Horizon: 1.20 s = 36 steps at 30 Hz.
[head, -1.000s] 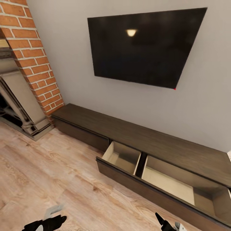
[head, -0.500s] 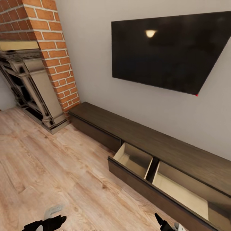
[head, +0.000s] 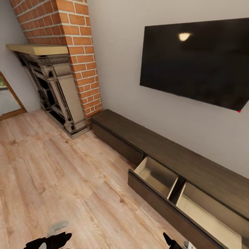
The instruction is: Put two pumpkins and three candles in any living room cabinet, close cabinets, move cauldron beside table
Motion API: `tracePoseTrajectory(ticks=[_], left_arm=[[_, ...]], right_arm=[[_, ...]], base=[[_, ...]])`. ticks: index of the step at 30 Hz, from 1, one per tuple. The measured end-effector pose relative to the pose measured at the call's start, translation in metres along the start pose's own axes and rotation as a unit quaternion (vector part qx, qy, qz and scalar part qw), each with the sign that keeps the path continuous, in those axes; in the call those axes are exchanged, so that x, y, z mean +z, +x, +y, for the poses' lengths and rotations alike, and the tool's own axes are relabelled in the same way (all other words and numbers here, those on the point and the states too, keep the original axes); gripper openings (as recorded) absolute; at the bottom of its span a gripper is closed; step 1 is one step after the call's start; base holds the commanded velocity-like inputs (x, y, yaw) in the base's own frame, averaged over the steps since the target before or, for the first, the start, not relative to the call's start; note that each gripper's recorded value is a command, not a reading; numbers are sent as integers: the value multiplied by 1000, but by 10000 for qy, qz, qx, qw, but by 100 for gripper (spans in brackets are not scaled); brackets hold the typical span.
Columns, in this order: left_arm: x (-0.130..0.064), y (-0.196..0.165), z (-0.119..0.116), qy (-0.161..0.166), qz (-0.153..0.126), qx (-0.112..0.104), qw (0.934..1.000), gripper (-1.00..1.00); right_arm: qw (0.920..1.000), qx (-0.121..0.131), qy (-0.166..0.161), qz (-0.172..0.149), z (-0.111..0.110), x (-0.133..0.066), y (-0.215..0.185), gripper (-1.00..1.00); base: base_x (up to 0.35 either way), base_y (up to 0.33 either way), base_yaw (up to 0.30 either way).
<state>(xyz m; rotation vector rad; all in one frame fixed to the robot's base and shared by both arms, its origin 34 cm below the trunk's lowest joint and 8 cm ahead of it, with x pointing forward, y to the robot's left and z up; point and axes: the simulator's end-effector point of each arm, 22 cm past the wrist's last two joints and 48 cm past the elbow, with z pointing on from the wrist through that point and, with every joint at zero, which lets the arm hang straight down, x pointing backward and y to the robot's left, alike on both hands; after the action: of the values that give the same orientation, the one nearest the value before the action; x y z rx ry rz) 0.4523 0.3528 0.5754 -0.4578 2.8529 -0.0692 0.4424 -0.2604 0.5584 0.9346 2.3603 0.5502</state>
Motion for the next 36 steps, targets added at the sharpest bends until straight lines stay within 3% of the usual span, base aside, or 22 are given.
tracePoseTrajectory(ticks=[19, 30, 36], left_arm=[[-5, 3, -6, 38, 29, -22, 10000, 100], [-18, 0, -8, 42, -47, -42, 10000, 100], [-24, 3, -5, 6, -16, -46, 10000, 100]], right_arm=[[10000, -27, 64, -24, 5, -4, 2, 100], [9999, -26, 158, -3, 9, -15, 2, 100], [9993, -255, 199, 177, 17, -20, 16, 100]], base=[[0, 0, 291], [0, 0, 291], [0, 0, 291]])
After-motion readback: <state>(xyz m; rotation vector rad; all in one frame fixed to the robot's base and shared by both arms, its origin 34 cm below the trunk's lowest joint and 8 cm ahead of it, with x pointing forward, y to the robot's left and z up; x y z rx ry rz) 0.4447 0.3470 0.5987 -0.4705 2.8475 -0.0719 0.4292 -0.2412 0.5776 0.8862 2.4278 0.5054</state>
